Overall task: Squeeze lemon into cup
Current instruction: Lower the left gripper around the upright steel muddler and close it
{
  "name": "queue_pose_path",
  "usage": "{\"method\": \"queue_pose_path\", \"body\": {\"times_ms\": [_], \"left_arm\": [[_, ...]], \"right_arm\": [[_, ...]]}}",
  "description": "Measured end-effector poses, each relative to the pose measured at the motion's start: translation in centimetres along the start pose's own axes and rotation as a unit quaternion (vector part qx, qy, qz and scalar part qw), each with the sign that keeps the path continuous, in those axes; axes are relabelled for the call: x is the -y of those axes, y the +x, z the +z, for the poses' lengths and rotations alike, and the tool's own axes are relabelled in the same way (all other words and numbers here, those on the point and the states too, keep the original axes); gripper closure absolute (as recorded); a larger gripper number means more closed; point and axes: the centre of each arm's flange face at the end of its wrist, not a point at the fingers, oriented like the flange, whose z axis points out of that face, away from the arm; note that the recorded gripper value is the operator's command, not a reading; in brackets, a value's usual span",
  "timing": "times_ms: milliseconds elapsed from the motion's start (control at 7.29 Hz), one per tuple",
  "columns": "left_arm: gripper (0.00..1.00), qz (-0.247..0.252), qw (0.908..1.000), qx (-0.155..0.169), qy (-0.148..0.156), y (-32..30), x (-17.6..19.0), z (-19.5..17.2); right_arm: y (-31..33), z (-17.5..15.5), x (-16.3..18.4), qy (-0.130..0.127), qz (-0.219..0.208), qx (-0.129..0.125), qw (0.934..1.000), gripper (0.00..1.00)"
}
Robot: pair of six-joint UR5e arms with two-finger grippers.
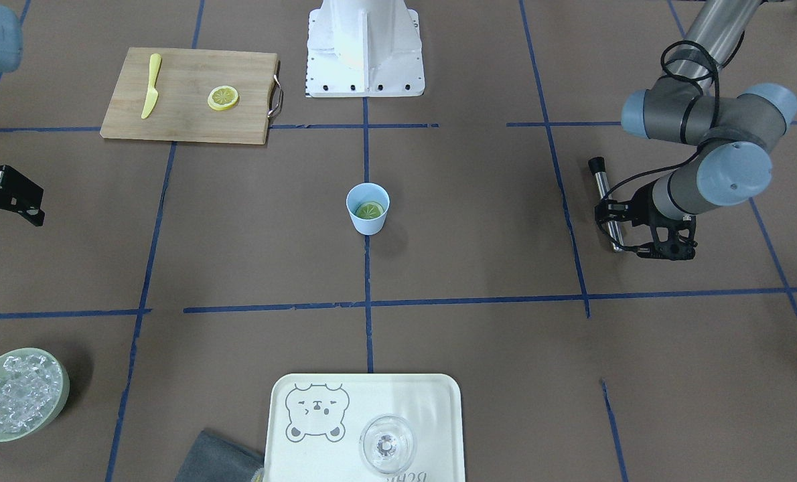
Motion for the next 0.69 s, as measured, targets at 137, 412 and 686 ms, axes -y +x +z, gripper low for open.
{"method": "queue_pose_path", "body": {"times_ms": [137, 412, 686], "left_arm": [[0.76, 0.0, 1.0, 0.0, 0.0, 0.0, 0.02, 0.01], [1.0, 0.0, 1.0, 0.0, 0.0, -0.01, 0.03, 0.02], [1.0, 0.001, 1.0, 0.0, 0.0, 0.07, 0.01, -0.05]], "right_arm": [[0.01, -0.09, -0.01, 0.001, 0.0, 0.001, 1.0, 0.0], [0.18, -0.19, -0.03, 0.0, 0.002, 0.002, 1.0, 0.0], [0.28, -0.28, -0.03, 0.0, 0.003, 0.004, 1.0, 0.0]]}}
